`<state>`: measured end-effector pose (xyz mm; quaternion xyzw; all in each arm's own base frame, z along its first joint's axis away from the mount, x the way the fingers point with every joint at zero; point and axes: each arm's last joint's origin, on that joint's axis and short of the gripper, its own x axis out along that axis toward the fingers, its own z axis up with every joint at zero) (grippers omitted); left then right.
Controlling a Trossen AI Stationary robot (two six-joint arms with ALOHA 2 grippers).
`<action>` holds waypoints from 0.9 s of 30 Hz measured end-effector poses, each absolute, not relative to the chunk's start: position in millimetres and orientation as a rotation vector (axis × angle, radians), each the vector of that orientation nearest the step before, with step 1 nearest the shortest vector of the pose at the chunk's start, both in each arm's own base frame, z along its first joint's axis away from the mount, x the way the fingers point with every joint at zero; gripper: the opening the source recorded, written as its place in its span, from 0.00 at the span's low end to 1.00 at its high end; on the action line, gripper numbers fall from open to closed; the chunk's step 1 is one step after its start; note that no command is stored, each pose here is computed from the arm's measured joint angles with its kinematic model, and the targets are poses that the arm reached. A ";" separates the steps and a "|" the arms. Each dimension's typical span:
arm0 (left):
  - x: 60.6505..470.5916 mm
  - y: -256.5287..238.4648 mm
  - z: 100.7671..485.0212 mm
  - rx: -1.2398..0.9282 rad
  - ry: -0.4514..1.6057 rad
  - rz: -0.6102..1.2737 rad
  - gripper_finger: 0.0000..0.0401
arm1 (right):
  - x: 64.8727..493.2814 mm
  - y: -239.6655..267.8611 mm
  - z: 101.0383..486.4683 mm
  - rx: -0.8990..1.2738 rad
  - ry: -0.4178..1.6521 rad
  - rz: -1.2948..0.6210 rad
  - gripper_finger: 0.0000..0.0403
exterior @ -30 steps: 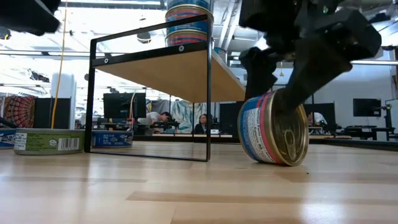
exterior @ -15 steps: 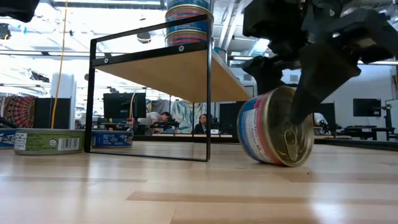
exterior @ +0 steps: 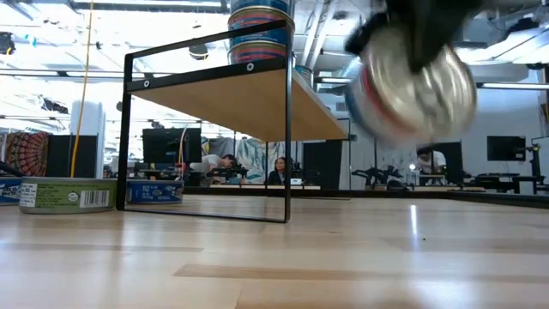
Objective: Stack canned seafood by type on shelf
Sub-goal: Stack the blue pink tuna can on top of the blue pink tuna can on the shelf
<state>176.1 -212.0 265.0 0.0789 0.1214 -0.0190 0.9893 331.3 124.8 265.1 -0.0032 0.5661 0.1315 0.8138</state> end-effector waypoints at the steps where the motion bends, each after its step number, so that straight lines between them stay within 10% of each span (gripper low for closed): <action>1: 176.1 -211.3 270.5 0.164 0.230 -0.022 0.62 | 332.5 123.2 277.1 0.014 1.188 0.286 0.52; 12: 171.4 -177.9 320.2 0.157 0.218 0.063 0.62 | 316.0 65.4 408.7 0.283 0.822 0.320 0.53; 27: 154.3 -124.1 364.7 0.171 0.106 0.191 0.62 | 295.3 12.6 482.0 0.432 0.515 0.347 0.53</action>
